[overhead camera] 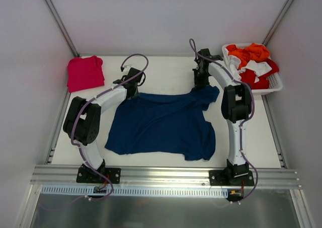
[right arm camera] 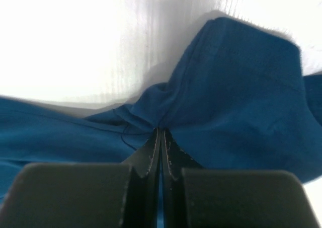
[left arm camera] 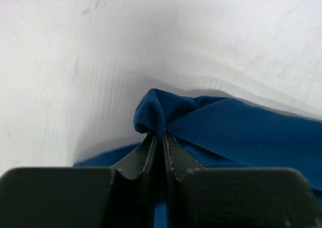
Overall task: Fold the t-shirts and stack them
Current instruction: Flatten out the tshirt
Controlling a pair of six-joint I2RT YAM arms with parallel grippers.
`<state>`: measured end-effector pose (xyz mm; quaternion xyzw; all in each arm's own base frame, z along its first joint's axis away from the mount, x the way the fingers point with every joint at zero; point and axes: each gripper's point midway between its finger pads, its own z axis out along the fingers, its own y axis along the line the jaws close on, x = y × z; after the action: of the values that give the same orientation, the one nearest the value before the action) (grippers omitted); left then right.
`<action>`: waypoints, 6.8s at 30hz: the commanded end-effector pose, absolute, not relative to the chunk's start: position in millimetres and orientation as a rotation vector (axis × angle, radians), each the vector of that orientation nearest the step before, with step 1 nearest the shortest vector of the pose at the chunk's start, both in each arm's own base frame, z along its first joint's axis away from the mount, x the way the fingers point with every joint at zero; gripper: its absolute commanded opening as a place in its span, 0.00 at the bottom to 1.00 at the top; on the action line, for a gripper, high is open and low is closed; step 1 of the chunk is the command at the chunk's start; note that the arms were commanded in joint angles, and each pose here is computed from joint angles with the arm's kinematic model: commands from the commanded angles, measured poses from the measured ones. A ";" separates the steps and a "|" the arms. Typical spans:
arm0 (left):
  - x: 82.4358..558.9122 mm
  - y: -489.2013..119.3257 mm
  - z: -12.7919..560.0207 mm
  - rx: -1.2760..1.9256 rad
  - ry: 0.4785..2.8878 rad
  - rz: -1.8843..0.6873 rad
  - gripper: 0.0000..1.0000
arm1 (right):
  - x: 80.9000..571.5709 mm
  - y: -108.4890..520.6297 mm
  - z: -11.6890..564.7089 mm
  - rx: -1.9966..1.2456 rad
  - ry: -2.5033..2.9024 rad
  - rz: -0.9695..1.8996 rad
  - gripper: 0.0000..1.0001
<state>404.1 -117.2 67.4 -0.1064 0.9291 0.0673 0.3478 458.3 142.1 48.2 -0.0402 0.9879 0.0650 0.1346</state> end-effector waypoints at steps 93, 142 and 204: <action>202.0 -143.6 5.5 -0.078 2.599 0.281 0.00 | 132.1 99.6 35.8 -0.028 2.763 -0.194 0.01; 175.7 -118.3 -7.4 -0.234 2.636 0.152 0.00 | 142.3 119.2 41.7 -0.084 2.803 -0.252 0.01; 150.4 -102.7 5.7 -0.332 2.626 0.056 0.00 | 156.9 134.4 30.8 0.014 2.690 0.246 0.01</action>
<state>166.0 -115.1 13.1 -0.1316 0.9522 -0.0041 0.2756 147.6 117.0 32.3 -0.0001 0.9767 0.0313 0.2122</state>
